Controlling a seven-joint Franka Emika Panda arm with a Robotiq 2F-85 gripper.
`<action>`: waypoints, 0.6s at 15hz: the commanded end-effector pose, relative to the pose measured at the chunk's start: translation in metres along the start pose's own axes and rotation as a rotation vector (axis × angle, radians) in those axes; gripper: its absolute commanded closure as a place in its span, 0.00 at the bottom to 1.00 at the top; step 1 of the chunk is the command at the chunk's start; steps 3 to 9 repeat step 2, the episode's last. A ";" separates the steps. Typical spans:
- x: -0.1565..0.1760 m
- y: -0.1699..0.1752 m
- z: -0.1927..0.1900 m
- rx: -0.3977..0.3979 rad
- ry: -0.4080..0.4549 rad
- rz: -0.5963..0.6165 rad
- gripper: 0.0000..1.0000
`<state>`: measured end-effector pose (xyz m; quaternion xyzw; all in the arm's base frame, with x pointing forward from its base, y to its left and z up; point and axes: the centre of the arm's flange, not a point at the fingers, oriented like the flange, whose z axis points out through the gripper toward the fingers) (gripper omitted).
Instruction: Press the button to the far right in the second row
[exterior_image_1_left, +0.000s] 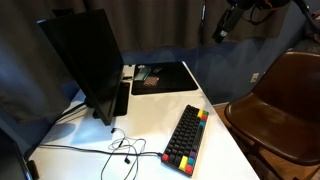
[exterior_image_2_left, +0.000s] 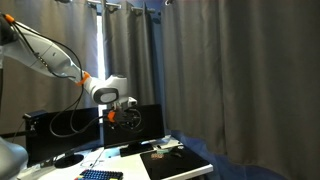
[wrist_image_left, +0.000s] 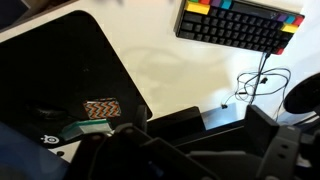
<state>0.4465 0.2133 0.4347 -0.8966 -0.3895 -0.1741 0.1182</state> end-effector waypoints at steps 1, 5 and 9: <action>0.000 -0.002 -0.001 -0.003 -0.001 -0.002 0.00; -0.001 -0.003 0.000 -0.003 -0.002 -0.004 0.00; -0.001 -0.003 0.000 -0.003 -0.002 -0.004 0.00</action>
